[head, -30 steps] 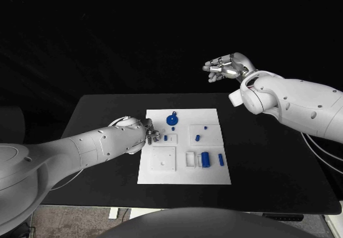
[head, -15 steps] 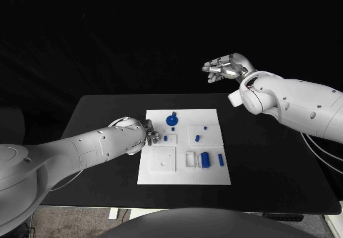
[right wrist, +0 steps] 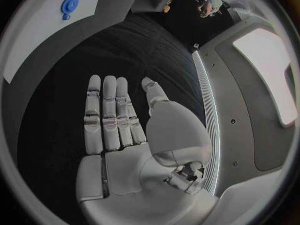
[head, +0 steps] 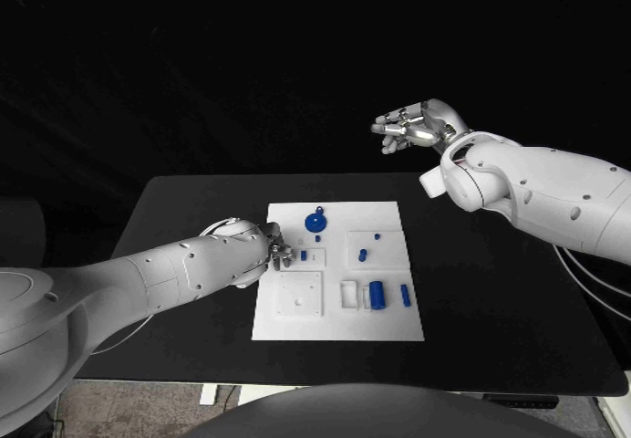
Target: Assemble the parts on the task board
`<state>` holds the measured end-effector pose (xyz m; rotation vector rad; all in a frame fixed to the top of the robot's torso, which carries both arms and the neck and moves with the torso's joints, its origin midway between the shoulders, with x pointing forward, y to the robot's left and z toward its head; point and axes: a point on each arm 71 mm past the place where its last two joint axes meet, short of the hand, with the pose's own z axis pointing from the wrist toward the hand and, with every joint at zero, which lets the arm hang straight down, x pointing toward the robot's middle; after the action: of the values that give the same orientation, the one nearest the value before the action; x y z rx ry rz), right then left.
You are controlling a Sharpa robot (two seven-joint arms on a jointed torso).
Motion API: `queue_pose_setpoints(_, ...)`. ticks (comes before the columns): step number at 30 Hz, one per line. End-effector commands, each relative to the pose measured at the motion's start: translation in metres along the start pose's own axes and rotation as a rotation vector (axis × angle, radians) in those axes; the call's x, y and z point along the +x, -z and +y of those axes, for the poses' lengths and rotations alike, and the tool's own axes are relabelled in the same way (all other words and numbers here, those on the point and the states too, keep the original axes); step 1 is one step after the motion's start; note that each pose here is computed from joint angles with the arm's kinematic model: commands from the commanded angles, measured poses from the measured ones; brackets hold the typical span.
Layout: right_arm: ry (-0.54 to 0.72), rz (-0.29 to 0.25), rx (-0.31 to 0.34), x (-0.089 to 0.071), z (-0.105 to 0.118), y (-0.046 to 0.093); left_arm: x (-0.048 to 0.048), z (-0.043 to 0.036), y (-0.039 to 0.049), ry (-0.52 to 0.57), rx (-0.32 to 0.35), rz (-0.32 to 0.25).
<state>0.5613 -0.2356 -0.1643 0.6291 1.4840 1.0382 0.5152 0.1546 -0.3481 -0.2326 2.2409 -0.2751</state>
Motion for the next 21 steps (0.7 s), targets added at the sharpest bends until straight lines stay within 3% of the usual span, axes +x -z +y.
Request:
queue_pose_setpoints(1, 0.004, 0.017, -0.008, 0.0014, 0.0011, 0.0001, -0.0004, -0.0018, 0.0002, 0.01, 0.01, -0.003)
queue_pose_setpoints(21, 0.005, 0.014, -0.005, 0.0003, 0.0005, 0.0004, -0.0015, 0.0043, 0.0002, 0.006, -0.006, 0.009)
